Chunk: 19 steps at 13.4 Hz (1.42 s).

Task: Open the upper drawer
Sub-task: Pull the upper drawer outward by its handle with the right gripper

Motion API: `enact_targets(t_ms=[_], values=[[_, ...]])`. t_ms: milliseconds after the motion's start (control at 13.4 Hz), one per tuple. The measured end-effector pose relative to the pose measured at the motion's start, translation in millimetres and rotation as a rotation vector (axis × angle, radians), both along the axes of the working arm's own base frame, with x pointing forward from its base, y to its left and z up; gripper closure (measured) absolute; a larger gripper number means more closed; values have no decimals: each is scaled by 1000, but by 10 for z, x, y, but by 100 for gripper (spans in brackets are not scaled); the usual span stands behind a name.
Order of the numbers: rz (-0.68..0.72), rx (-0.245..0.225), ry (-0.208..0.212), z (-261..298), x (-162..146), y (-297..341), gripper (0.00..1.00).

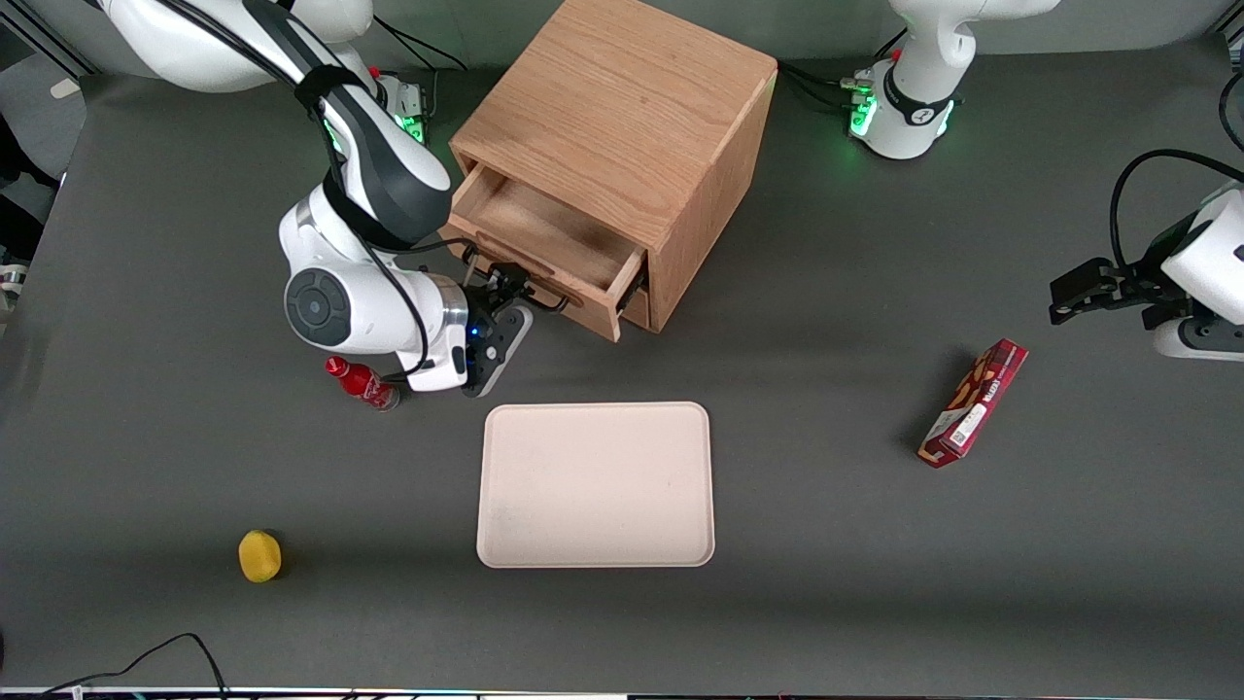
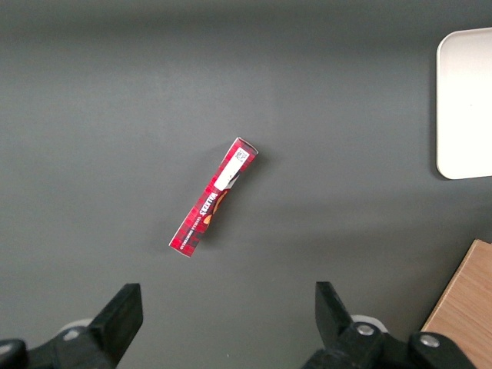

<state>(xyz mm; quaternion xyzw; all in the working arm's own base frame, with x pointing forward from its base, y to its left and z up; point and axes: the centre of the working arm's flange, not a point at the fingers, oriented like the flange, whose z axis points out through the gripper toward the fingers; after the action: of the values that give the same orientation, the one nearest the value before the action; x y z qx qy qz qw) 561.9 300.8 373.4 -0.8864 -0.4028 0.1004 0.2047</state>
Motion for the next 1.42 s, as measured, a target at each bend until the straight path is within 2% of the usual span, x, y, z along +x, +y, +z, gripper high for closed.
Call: enact_targets(t_ms=[896, 1269, 1418], values=[[60, 2, -27, -115, 422, -464, 0], [84, -25, -8, -109, 575, -560, 0], [91, -21, -10, -104, 646, -619, 0]])
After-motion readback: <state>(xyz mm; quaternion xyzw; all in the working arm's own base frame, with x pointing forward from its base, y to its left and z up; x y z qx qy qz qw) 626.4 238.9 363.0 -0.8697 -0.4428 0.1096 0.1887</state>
